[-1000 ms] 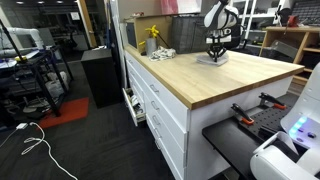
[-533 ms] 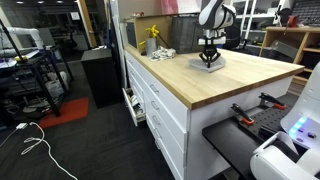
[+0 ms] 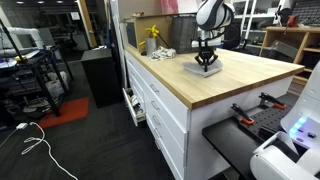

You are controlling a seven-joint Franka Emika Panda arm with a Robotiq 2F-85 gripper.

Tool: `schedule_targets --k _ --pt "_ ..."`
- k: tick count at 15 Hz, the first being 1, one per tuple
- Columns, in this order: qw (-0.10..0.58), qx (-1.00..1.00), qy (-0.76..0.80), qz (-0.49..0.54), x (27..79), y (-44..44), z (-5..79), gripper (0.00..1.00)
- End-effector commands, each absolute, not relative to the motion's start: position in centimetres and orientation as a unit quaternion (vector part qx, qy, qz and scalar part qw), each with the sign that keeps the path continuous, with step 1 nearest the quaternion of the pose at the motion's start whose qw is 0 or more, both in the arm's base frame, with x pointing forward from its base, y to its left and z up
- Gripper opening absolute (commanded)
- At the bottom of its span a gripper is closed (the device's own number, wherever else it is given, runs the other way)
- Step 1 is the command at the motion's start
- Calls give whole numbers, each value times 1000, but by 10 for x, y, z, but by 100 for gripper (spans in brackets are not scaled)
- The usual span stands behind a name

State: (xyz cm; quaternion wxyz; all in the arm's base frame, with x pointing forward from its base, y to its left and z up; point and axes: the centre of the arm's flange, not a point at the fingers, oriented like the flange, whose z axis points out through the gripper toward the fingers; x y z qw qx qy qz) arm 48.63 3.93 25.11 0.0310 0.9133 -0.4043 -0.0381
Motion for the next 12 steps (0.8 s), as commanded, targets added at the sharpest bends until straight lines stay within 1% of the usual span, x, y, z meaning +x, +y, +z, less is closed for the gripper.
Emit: schedule_targets --k 1,4,7,12 --pt "57 892 -449 -1 488 12 294 0" --pt "48 888 -457 21 497 -15 334 0" --pt "24 882 -470 25 512 -48 373 0" --pt "-24 871 -490 22 562 -81 411 0"
